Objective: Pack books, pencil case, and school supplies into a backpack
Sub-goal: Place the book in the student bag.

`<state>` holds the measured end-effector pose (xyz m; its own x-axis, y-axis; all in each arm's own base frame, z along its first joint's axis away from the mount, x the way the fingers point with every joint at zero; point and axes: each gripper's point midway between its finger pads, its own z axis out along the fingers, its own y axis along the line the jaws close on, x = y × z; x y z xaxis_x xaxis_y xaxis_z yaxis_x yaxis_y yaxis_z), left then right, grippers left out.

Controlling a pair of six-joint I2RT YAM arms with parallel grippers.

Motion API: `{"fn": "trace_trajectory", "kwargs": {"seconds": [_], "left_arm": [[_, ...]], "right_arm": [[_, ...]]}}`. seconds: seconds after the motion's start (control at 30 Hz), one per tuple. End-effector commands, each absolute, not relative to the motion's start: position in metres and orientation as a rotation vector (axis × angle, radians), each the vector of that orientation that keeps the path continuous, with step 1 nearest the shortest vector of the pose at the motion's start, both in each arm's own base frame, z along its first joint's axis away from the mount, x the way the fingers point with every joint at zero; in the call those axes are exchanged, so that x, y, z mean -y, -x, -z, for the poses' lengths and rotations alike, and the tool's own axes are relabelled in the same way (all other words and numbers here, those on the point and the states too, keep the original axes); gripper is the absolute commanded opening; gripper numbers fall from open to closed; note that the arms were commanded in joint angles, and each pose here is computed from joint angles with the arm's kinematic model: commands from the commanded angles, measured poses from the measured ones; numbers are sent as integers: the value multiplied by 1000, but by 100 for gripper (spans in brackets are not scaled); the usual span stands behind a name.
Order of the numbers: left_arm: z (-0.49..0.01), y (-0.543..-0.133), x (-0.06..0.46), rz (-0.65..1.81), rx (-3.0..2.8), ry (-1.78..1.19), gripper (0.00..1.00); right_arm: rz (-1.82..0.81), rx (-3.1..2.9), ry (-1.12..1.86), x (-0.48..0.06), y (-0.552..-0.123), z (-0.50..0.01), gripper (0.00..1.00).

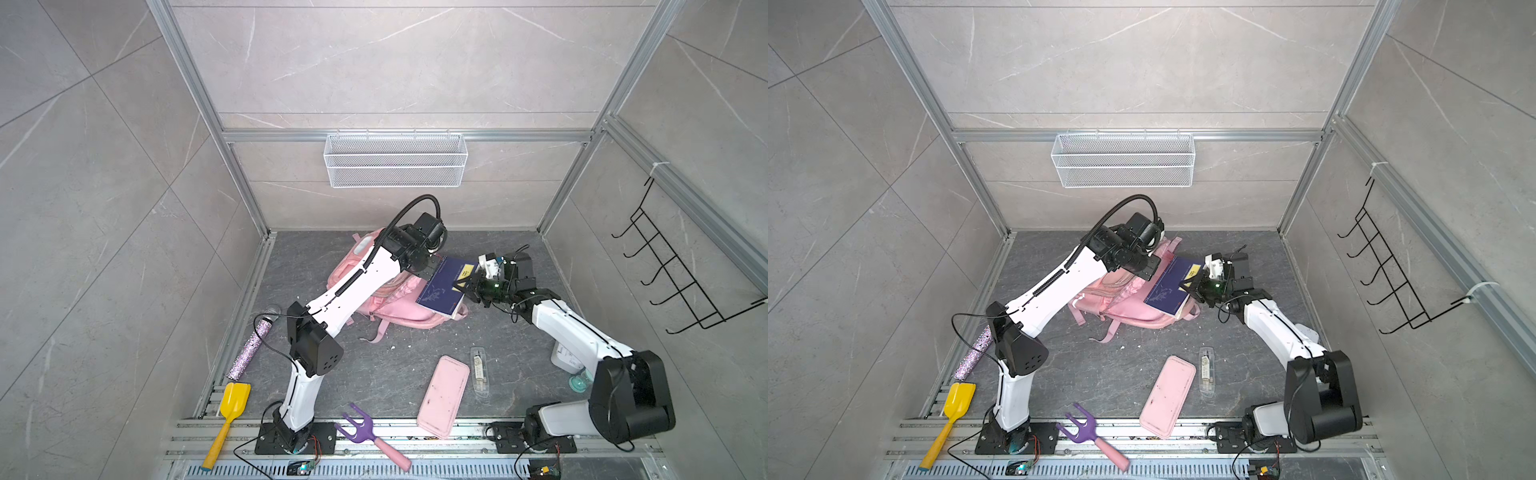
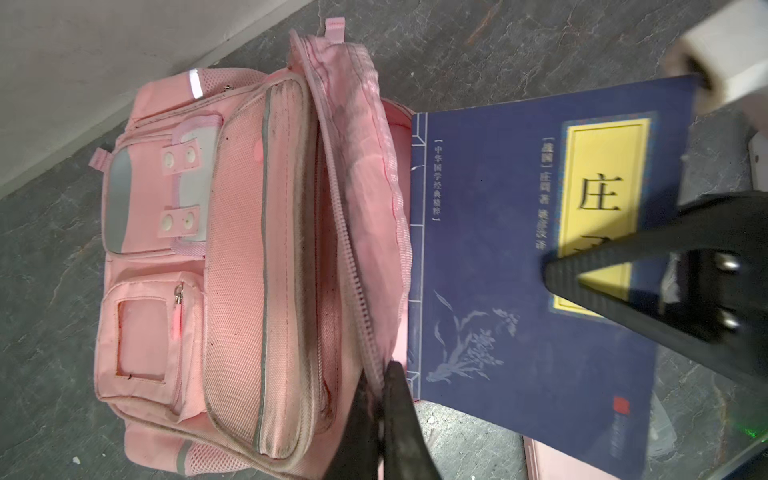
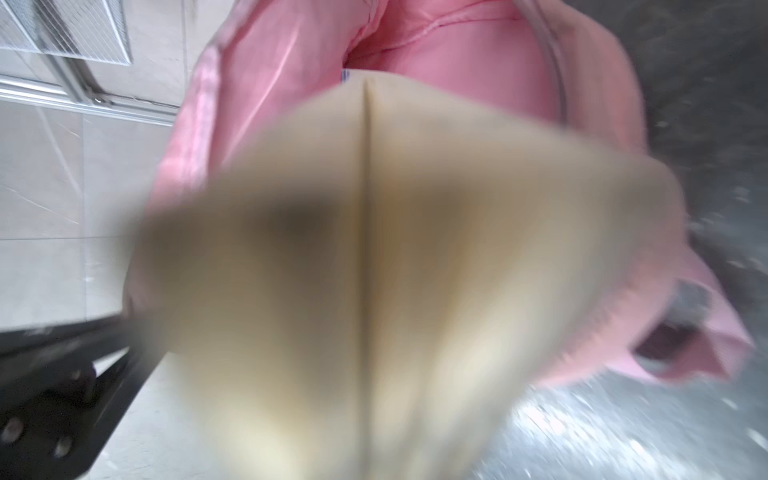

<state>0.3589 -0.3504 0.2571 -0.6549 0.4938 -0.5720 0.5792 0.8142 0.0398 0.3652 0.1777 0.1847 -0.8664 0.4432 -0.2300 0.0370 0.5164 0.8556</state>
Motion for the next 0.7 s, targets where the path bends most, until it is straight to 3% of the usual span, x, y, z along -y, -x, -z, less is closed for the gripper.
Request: {"fn": "trace_trajectory", "kwargs": {"seconds": [0.0, 0.67], "left_arm": [[-326, -352, 343, 281, -2268, -729, 0], [-339, -353, 339, 289, -2253, -680, 0]], "right_arm": [[-1486, -2197, -359, -197, -386, -208, 0], [-1687, -2284, -408, -335, -467, -145, 0]]}}
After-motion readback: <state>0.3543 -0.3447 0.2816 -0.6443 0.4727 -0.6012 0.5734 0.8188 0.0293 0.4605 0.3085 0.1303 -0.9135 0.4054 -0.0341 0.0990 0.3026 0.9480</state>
